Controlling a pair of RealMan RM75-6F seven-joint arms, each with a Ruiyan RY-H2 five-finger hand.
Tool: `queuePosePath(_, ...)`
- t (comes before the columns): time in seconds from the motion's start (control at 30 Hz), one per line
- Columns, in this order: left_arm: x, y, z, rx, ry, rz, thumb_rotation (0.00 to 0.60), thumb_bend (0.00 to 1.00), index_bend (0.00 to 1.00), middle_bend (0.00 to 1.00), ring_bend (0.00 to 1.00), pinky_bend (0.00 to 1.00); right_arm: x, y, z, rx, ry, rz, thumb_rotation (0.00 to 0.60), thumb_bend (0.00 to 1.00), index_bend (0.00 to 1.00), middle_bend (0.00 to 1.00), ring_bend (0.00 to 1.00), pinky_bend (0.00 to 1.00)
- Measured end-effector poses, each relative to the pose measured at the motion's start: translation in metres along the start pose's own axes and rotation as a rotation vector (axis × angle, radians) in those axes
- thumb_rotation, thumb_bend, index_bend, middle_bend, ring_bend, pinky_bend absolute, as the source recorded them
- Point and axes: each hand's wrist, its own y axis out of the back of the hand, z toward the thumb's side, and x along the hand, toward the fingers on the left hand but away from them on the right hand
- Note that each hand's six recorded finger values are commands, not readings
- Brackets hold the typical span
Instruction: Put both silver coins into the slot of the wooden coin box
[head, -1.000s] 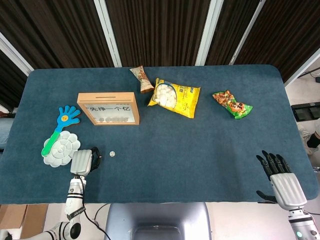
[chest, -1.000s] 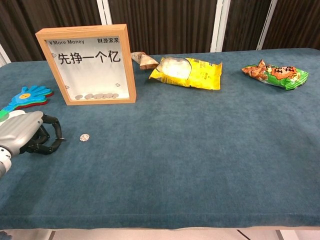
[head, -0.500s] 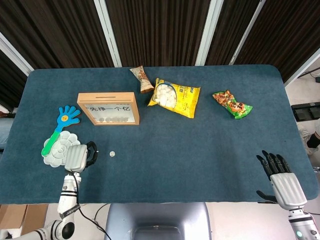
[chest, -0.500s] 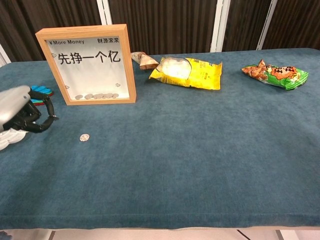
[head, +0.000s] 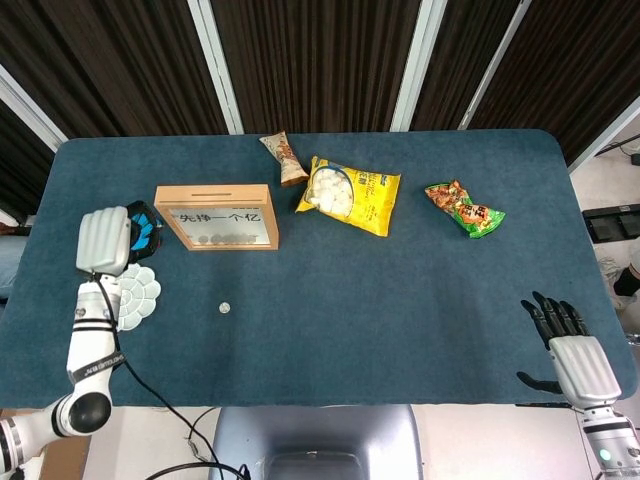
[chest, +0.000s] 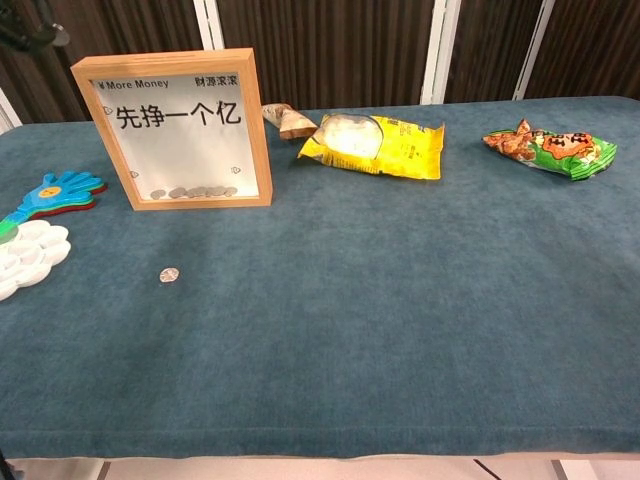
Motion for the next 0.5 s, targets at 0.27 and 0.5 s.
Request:
queuePosePath(0.27,0.046,0.009,0.048,0.022,-0.016,-0.015,0.600,0.41,0.57,1.00,1.00,1.00,-0.011,-0.003,-0.005,-0.009,-0.023,0.023,0.600,0.09,0.00,0.00,0.00,0.00)
queuePosePath(0.5,0.073,-0.010,0.065,0.046,0.010,-0.063,0.600,0.41,0.57,1.00,1.00,1.00,-0.014,-0.003,-0.008,-0.011,-0.038,0.025,0.600,0.09,0.00,0.00,0.00,0.00)
